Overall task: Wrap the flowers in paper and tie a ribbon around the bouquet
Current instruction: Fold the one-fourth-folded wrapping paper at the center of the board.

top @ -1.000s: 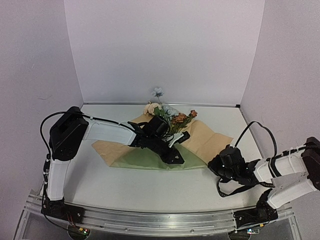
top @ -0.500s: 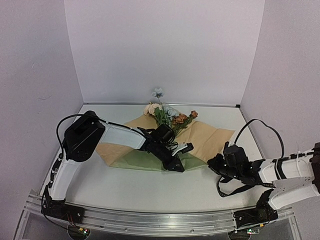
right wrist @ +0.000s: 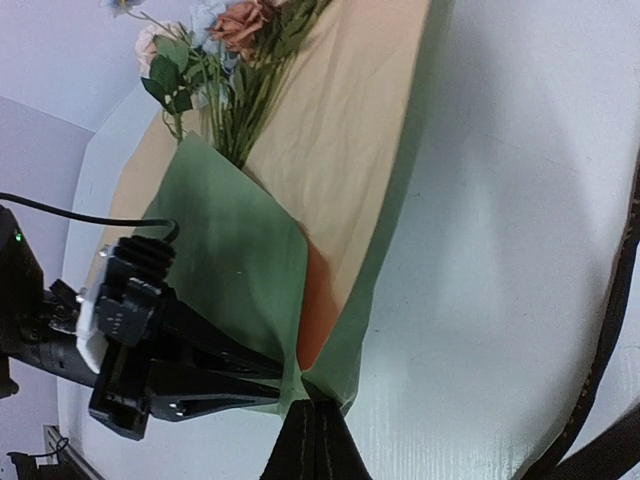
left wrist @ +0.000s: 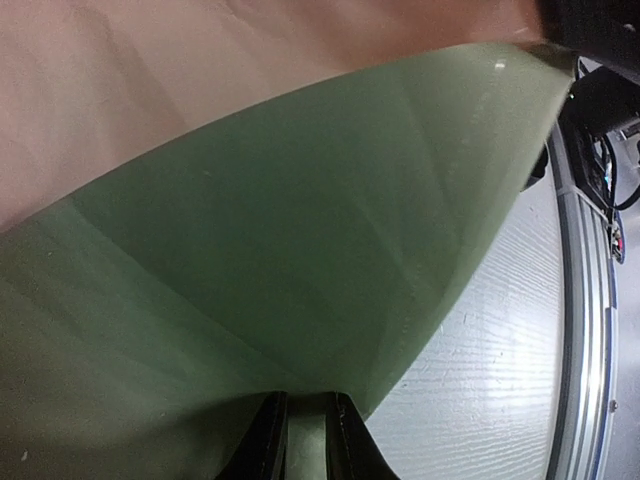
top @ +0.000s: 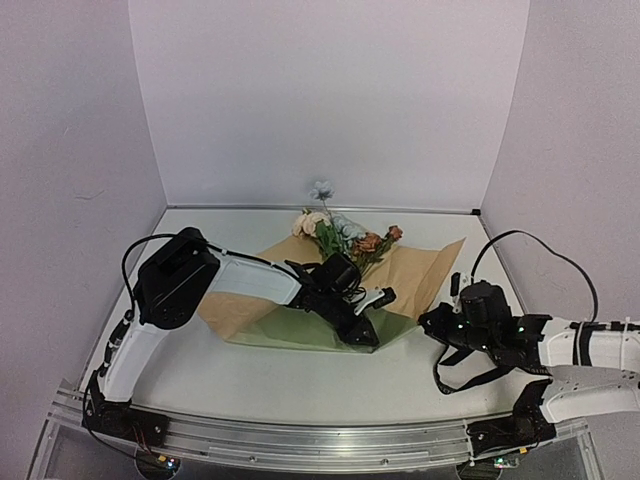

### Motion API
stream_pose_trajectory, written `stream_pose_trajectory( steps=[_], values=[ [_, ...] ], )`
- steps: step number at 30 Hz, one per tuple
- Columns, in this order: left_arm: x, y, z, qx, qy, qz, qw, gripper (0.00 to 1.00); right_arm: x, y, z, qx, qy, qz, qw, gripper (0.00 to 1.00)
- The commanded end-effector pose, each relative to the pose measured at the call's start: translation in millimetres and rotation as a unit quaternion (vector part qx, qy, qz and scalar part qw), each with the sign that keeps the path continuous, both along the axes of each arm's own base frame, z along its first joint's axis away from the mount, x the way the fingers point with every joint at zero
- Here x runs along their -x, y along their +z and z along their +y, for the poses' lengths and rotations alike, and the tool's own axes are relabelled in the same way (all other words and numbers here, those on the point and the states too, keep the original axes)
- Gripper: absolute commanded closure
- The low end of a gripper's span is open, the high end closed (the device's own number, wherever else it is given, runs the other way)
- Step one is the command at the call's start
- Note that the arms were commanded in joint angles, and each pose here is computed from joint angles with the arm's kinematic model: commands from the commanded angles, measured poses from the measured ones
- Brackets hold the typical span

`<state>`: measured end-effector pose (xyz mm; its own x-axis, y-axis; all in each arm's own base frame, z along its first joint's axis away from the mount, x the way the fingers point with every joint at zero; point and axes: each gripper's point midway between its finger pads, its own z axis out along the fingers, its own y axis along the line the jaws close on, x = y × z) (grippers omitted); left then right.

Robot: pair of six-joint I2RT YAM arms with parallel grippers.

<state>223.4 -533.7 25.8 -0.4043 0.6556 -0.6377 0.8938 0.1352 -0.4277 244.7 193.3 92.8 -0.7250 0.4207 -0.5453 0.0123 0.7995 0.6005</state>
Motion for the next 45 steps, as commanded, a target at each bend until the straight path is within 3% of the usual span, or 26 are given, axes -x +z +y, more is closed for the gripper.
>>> stream_pose_trajectory(
  steps=[1, 10, 17, 24, 30, 45],
  values=[
    [-26.5, 20.3, -19.2, 0.026, 0.069, -0.022, 0.997, 0.82, 7.8, 19.5, 2.1, 0.048, 0.051, -0.003, 0.998, 1.0],
    [-41.9, 102.6, -13.5, 0.103, 0.118, -0.063, 0.986, 0.71, 18.9, 9.3, -10.7, 0.105, 0.069, 0.024, 0.992, 1.0],
    [-38.3, 137.2, 44.6, 0.104, 0.166, -0.026, 0.98, 0.7, 22.1, 10.5, -29.3, 0.148, 0.057, 0.021, 0.987, 1.0],
    [-2.9, 102.6, 120.9, 0.006, 0.2, 0.012, 0.98, 0.78, 22.8, 8.0, -41.7, 0.18, 0.048, 0.023, 0.982, 1.0],
    [22.0, 56.4, 167.8, -0.064, 0.243, 0.052, 0.966, 0.87, 19.9, 10.8, -45.8, 0.192, 0.041, 0.015, 0.98, 1.0],
    [24.8, -4.9, 177.1, -0.12, 0.254, 0.067, 0.958, 0.94, 17.8, 30.9, -20.5, 0.165, 0.082, 0.027, 0.982, 1.0]
  ],
)
